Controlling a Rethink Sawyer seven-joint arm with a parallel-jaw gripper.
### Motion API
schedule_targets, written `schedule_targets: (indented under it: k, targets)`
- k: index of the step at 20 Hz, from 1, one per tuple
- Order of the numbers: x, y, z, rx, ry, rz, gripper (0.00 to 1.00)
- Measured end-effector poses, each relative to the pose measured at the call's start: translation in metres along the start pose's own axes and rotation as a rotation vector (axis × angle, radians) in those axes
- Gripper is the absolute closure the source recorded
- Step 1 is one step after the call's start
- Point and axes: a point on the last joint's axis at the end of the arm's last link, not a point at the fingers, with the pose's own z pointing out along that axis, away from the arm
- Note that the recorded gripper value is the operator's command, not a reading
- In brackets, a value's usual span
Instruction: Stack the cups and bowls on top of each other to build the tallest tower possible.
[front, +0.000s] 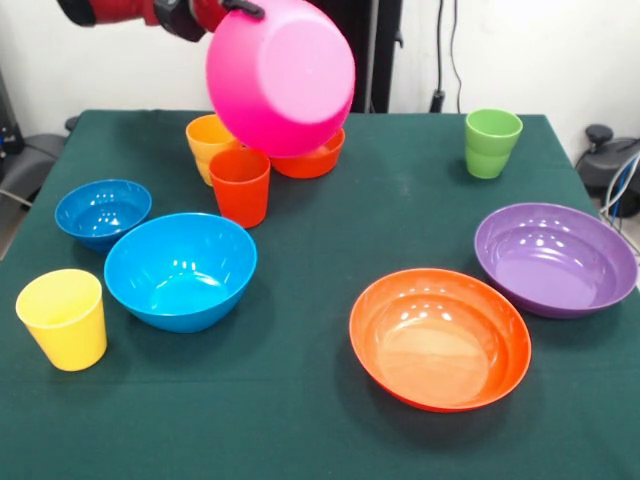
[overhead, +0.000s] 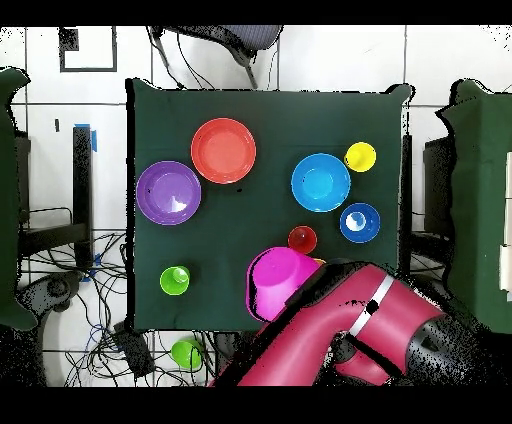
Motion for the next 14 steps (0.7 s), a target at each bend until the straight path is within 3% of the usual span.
schedule_targets:
  k: [9,14]
  targets:
    - [0.003,-0.001,-0.005,0.062,-0.017,0.002,1.0]
    - [0.004,0.003,-0.013,0.119,-0.016,0.02,1.0]
